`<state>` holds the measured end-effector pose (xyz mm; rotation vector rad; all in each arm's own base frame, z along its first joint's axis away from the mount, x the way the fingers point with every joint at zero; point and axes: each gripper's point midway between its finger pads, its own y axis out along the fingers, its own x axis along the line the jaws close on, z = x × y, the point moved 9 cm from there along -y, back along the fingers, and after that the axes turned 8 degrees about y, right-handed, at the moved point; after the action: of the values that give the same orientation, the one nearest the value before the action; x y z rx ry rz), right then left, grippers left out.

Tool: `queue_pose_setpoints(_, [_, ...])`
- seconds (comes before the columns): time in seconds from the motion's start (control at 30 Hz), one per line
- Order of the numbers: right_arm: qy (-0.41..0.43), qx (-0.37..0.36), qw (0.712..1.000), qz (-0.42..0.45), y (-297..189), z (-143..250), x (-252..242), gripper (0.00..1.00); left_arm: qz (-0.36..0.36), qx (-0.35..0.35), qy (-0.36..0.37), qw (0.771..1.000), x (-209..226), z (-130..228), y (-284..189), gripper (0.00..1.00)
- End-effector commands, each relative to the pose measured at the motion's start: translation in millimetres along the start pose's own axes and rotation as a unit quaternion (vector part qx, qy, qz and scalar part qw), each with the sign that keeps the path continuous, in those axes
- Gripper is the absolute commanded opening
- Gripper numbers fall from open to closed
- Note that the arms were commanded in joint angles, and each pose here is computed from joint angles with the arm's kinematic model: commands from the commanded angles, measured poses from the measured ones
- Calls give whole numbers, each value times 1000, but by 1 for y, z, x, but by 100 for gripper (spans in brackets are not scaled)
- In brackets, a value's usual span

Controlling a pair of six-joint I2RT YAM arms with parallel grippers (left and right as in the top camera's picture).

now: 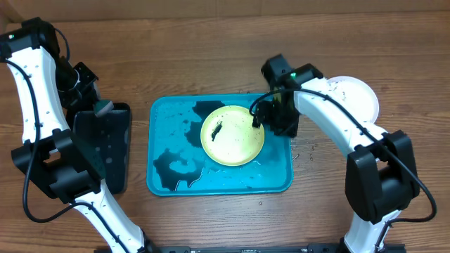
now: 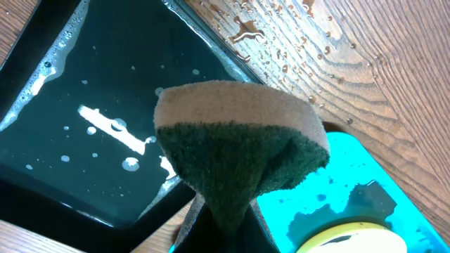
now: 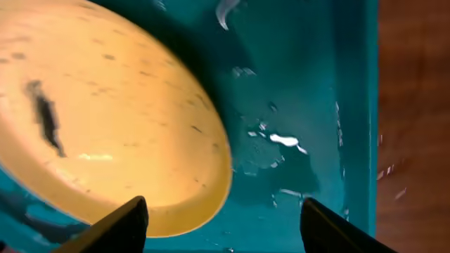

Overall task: Clean dirty plates on tray and stack at the side
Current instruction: 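Drag the yellow plate to the tray's upper center with the right gripper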

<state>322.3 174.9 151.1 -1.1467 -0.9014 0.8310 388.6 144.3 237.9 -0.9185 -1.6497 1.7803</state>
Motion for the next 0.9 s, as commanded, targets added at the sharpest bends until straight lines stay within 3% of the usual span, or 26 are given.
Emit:
queue_pose_setpoints(0.0, [154,22,987,37,25,25,-5,71,10,-12,16,1000,-6,5,-10,4])
queue_pose_setpoints(0.07, [173,23,984,37,35,33,-2,70,10,-13,16,1000,-6,5,-10,4])
queue_pose_setpoints(0.3, [119,23,993,-8,47,58,29,70,10,-13,16,1000,-7,5,-10,4])
queue_pose_setpoints(0.43, [150,16,989,10,53,71,32,65,10,-13,16,1000,-7,5,-10,4])
queue_pose_setpoints(0.53, [171,10,985,21,53,74,30,61,10,-13,16,1000,-7,5,-10,4])
queue_pose_setpoints(0.87, [173,-7,984,37,66,68,28,61,10,-14,16,1000,-7,5,-10,4])
